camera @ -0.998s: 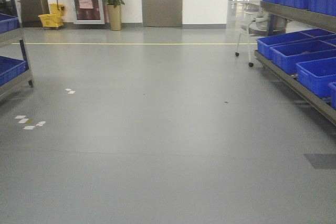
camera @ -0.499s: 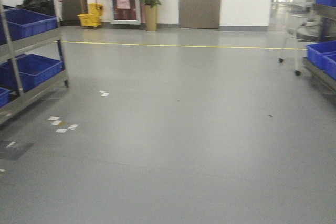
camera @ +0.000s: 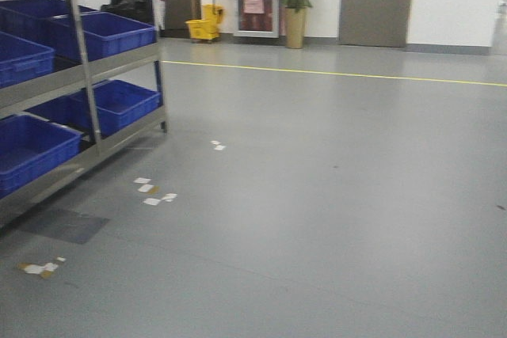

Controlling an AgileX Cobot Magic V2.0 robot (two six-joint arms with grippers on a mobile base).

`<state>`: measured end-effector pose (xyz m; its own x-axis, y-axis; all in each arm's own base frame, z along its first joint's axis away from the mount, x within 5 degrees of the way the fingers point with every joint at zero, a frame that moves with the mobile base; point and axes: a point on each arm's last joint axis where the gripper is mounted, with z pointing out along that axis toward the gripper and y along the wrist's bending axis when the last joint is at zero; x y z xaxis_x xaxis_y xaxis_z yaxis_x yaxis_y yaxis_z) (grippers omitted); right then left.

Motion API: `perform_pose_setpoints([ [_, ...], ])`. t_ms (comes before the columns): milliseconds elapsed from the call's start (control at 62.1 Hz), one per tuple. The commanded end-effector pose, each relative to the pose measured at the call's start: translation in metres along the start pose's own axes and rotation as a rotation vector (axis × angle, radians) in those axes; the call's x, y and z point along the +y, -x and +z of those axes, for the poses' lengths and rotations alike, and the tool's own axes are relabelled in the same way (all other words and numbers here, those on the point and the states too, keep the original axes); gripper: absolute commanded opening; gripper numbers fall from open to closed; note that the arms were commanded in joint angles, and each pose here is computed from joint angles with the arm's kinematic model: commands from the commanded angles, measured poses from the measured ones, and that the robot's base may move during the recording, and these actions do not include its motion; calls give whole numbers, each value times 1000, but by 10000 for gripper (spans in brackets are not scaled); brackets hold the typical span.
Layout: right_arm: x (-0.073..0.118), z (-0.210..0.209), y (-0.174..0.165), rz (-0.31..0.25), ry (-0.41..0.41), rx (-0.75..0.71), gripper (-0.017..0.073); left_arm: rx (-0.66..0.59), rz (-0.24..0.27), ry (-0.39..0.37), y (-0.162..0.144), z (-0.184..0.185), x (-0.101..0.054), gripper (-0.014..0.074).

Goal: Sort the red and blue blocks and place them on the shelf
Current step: 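Turn the base toward the shelf of blue bins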

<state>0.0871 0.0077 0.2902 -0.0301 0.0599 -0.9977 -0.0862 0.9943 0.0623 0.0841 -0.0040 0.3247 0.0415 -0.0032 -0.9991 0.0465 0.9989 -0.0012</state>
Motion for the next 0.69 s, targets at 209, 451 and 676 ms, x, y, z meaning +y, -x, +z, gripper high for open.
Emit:
perform_pose_setpoints([
  [209, 0, -1, 18, -6, -6, -112, 48, -113, -11, 8, 19, 0, 1, 125],
  [451, 0, -1, 18, -6, -6, -112, 48, -113, -11, 8, 19, 0, 1, 125],
  [676, 0, -1, 18, -6, -6, -112, 48, -113, -11, 8, 19, 0, 1, 125],
])
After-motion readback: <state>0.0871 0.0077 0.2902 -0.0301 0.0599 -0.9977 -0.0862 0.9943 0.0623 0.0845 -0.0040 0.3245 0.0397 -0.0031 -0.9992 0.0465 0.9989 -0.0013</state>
